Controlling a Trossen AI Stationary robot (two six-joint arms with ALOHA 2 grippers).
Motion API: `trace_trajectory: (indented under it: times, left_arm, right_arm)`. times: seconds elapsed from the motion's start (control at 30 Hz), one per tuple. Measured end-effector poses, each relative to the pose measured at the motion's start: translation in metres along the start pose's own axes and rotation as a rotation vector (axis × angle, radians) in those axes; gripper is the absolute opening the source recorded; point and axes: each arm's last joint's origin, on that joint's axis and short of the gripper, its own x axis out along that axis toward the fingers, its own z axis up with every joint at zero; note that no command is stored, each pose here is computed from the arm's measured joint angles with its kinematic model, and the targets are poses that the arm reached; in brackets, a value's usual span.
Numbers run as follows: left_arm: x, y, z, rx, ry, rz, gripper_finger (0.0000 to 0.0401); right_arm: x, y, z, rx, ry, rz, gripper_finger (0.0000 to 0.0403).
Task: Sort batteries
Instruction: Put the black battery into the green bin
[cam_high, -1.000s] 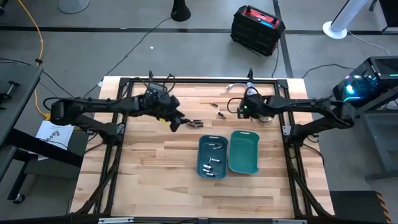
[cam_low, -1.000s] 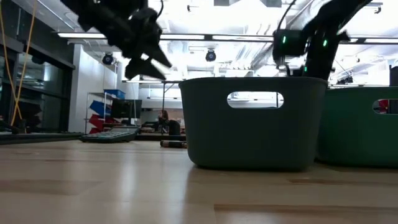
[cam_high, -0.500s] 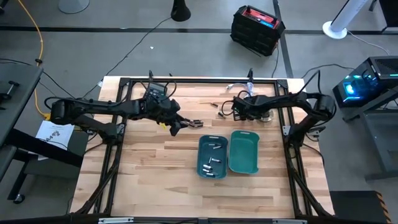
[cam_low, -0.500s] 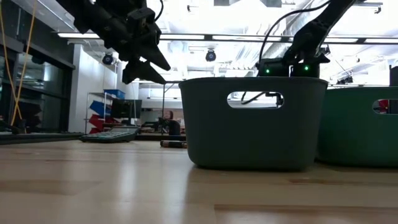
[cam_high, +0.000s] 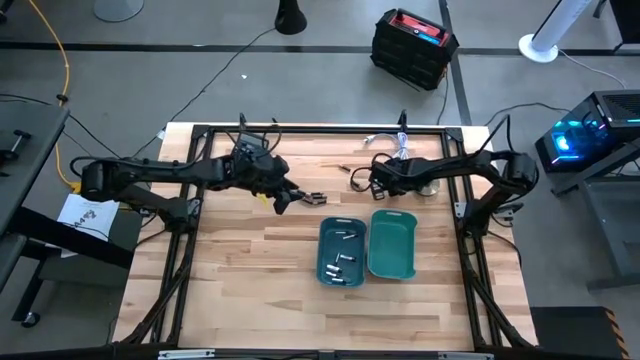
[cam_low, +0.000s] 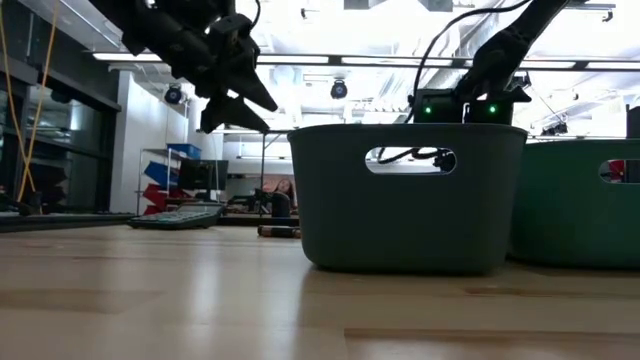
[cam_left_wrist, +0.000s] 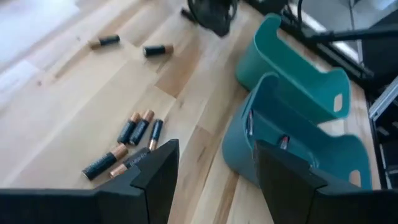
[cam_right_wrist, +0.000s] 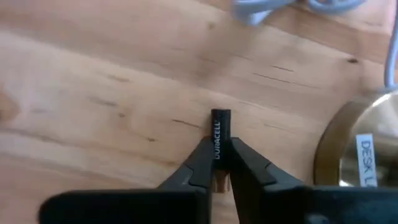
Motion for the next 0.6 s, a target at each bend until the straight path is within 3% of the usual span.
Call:
trace_trajectory:
  times: [0.13,0.27,0.4,0.5,0.6]
  left_arm:
    - [-0.01,0.003,0.008,0.013,-0.067,-0.004,0.0197]
    - [-0.021,0.007,0.015,0.049,-0.127,0.039,0.0197]
    - [-0.024,0.012,0.018,0.05,-0.154,0.091,0.0197]
    - [-0.024,0.013,0.018,0.03,-0.153,0.094,0.0197]
    - [-0.024,0.012,0.017,0.03,-0.15,0.091,0.0197]
  right_arm:
    - [-0.02,0.008,-0.006,-0.067,0.003,0.086,0.0013]
    - [-0.067,0.02,-0.01,-0.125,-0.128,0.251,0.0008]
    - [-0.113,0.027,-0.035,-0.183,-0.167,0.407,0.0005]
    - [-0.134,0.028,-0.064,-0.19,-0.114,0.488,0.0005]
    - [-0.14,0.032,-0.097,-0.213,0.03,0.541,0.0005]
